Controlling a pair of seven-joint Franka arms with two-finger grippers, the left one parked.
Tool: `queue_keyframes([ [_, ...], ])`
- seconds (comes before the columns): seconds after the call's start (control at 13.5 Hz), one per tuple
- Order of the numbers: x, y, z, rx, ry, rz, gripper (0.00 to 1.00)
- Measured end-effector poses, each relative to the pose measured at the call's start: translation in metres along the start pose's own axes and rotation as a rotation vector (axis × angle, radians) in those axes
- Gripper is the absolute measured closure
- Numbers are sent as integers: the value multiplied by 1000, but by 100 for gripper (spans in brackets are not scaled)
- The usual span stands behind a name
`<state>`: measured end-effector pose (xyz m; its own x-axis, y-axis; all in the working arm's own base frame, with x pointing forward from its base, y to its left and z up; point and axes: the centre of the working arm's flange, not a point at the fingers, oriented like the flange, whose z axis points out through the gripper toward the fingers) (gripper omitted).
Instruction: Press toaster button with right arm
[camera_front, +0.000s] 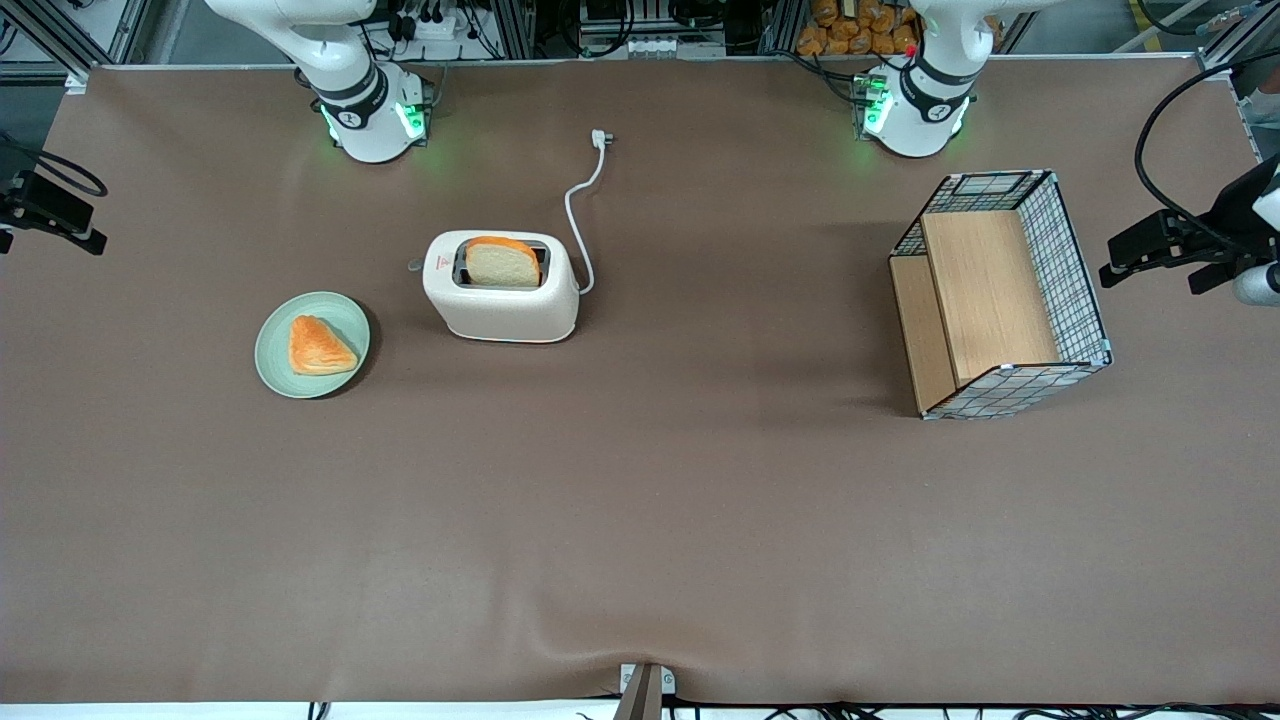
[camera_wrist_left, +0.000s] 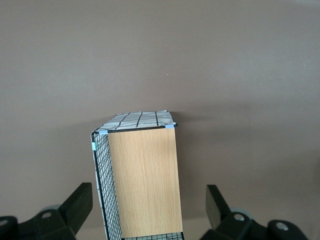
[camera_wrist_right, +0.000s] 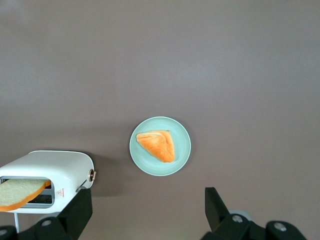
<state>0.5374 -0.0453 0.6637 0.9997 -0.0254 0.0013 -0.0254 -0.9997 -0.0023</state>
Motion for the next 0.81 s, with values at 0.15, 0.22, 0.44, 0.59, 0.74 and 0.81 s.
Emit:
queue_keyframes([
  [0.15, 0, 0, 0, 0, 0, 0, 0],
  [0.22, 0, 0, 0, 1, 0, 0, 0],
  [0.44, 0, 0, 1, 2, -4, 1, 0],
  [0.59, 3, -1, 9, 3, -26, -1, 0],
  [0.74, 8, -3, 22, 4, -60, -5, 0],
  [0.81, 10, -5, 31, 7, -88, -9, 0],
])
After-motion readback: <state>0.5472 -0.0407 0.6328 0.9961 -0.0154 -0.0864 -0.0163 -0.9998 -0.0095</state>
